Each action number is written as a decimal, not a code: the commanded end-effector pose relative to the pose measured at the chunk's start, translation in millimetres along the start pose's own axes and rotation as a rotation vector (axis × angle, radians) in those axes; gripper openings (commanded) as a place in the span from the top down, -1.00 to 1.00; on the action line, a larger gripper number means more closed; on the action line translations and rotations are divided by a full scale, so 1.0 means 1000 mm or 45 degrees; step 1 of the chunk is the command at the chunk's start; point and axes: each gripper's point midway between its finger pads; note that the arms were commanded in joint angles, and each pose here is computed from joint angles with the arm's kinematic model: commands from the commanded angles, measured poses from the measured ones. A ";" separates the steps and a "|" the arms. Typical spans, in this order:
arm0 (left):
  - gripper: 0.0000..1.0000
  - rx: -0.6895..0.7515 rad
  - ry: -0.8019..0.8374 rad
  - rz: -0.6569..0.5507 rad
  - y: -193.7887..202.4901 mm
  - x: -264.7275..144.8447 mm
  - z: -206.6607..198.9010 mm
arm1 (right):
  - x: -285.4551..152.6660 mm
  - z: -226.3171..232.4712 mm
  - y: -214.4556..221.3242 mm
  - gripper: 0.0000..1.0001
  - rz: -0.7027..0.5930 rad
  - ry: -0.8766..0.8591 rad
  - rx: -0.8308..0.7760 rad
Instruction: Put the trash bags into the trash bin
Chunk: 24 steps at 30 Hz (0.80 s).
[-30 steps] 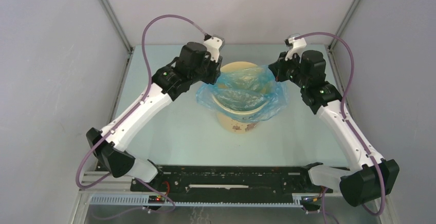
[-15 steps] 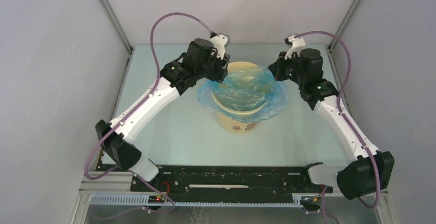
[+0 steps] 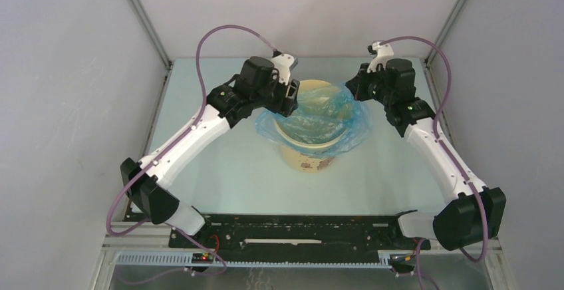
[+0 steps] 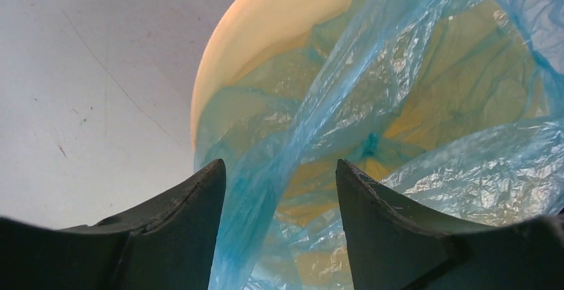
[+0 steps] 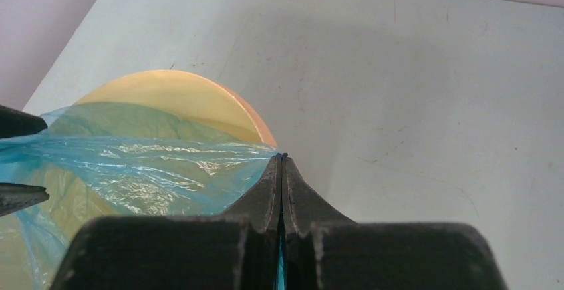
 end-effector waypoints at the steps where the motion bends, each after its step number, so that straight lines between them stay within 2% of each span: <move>1: -0.25 0.012 -0.006 -0.071 -0.010 -0.010 0.002 | -0.002 0.003 -0.030 1.00 -0.102 -0.008 0.007; 6: 0.36 -0.072 -0.136 -0.113 -0.022 -0.010 0.028 | 0.002 0.002 -0.029 1.00 -0.100 -0.013 0.023; 12: 0.75 -0.194 -0.194 -0.161 -0.040 -0.005 0.054 | 0.013 -0.008 -0.034 1.00 -0.117 0.032 0.051; 18: 0.83 -0.331 -0.123 -0.180 -0.053 0.011 0.062 | 0.032 -0.021 -0.031 1.00 -0.095 0.062 0.148; 24: 0.89 -0.522 -0.104 -0.118 -0.040 0.032 0.080 | 0.044 -0.035 -0.024 1.00 -0.055 0.112 0.189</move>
Point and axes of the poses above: each gripper's point midway between its finger pads, its own x axis out along the fingers, its own z axis along the line the jaws close on, y = z × x, and after that the axes turned 1 degree about -x, right-handed
